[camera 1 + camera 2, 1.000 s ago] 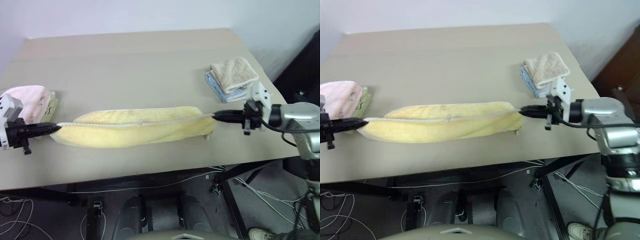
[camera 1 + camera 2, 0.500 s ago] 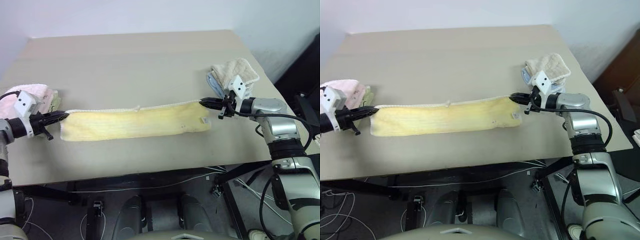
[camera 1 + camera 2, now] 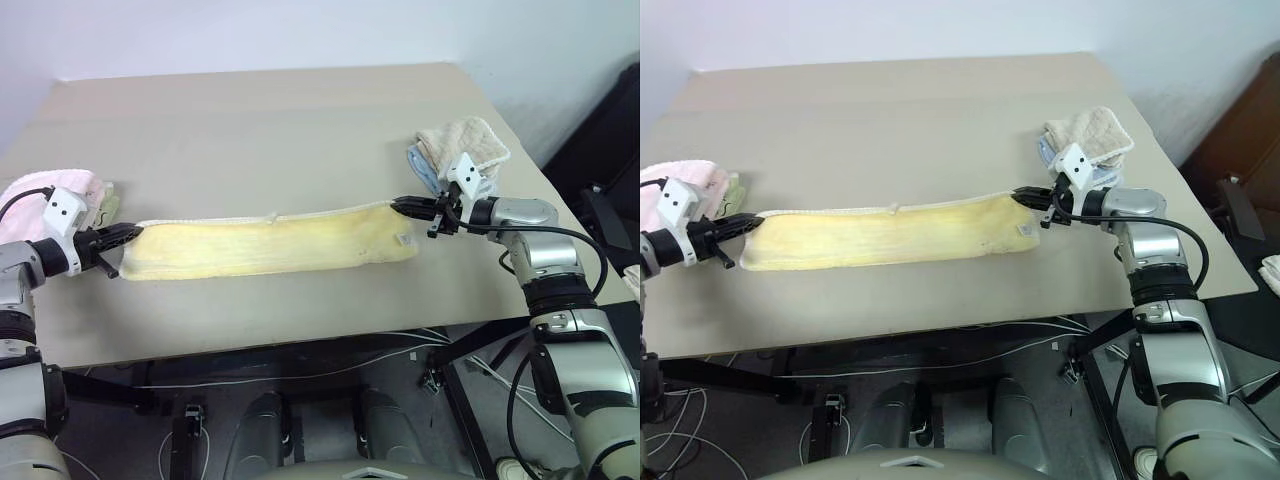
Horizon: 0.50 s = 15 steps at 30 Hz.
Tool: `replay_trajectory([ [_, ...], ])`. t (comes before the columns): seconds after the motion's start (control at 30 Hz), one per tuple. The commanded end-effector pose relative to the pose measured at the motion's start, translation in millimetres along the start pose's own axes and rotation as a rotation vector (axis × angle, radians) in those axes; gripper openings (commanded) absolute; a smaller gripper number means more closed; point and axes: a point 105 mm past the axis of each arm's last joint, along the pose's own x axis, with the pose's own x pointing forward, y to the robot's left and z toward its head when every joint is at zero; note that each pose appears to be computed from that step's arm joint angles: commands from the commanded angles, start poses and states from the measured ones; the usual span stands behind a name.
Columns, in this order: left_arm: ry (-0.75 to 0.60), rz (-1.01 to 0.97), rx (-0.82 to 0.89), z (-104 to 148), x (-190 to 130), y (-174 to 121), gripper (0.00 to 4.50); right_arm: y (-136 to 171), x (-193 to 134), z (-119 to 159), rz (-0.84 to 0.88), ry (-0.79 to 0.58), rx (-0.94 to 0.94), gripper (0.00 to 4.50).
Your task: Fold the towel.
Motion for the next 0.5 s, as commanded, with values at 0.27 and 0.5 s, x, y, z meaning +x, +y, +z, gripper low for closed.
replay_trajectory([
  [0.27, -0.15, 0.179, 0.125, 27.7, -2.9, 18.9, 3.45, -6.4, 6.5, 23.2, -0.044, -0.091, -0.021, 3.32],
  [0.5, -0.314, 0.076, 0.079, 51.3, -1.1, 3.9, 3.49, -10.2, -14.5, 18.5, -0.089, -0.122, 0.175, 4.44],
])
